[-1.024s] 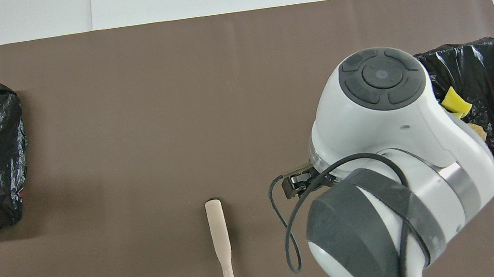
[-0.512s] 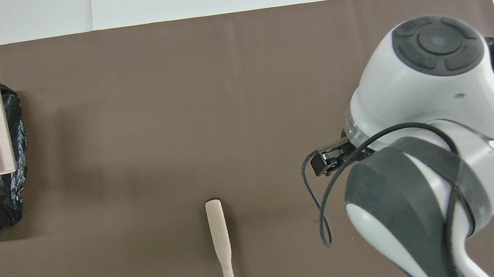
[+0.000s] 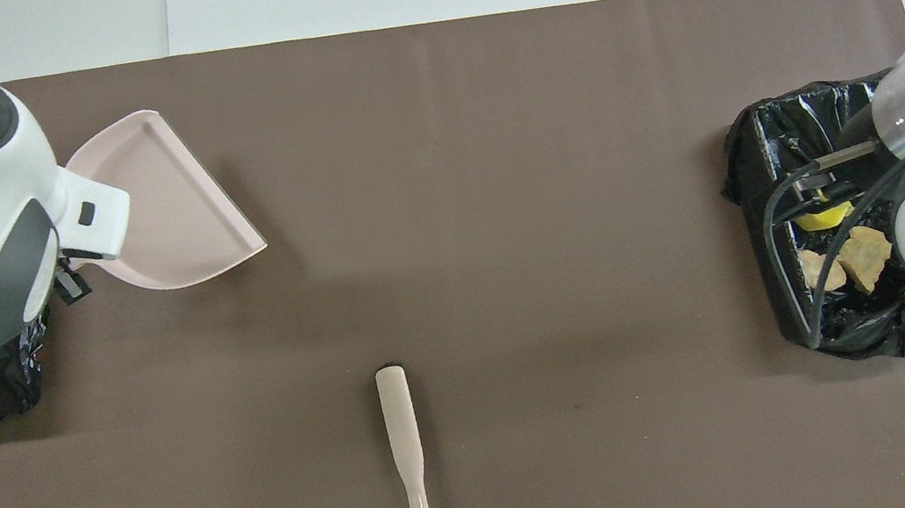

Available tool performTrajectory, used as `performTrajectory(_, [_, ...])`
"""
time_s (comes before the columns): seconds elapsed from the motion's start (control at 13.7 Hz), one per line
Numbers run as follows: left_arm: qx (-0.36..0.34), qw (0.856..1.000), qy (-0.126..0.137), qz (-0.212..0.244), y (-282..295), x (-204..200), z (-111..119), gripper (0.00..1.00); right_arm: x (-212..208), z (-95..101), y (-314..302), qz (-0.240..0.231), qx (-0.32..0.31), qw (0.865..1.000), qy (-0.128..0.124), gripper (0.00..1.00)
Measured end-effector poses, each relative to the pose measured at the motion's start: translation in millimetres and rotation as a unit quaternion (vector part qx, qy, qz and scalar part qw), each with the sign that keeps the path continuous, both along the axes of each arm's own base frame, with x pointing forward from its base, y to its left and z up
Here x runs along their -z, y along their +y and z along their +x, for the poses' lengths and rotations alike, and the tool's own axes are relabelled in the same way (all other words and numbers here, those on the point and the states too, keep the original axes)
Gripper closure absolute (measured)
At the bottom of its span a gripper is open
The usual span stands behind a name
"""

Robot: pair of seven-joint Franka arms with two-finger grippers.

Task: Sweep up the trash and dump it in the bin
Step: 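Bring the empty dustpan back over the mat with the left gripper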

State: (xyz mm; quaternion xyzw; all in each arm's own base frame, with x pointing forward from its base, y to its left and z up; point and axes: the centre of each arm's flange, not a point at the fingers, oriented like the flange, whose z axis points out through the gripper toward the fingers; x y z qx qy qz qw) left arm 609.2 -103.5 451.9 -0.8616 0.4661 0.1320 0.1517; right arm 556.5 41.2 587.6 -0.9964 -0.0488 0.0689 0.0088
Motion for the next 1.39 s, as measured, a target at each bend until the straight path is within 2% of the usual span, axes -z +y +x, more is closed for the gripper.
performTrajectory(0.22, [-0.113, 0.993, -0.015, -0.043, -74.3, 30.9, -13.7, 0.68, -5.9, 4.0, -41.8, -0.017, 0.033, 0.999, -0.014, 0.00])
performTrajectory(0.44, [-0.179, 0.982, -0.021, -0.064, -151.0, 50.9, -36.2, 0.68, -14.1, 5.5, -66.9, -0.025, 0.054, 0.998, -0.028, 0.00])
performTrajectory(0.73, [-0.264, 0.961, -0.033, -0.081, -208.5, 51.8, -54.0, 0.68, -29.8, -1.3, -59.9, -0.025, 0.093, 0.994, -0.042, 0.00])
performTrajectory(0.88, [-0.315, 0.944, -0.041, -0.091, -234.2, 50.1, -56.4, 0.68, -32.8, -3.3, -45.3, -0.026, 0.101, 0.994, -0.045, 0.00])
performTrajectory(1.1, [-0.400, 0.909, -0.045, -0.107, -277.4, 63.4, -49.6, 0.68, -32.1, -3.8, -40.0, -0.026, 0.099, 0.994, -0.044, 0.00])
performTrajectory(1.39, [-0.418, 0.900, -0.037, -0.114, -299.5, 94.1, -39.9, 0.68, -26.4, -7.7, -39.8, -0.027, 0.099, 0.994, -0.036, 0.00])
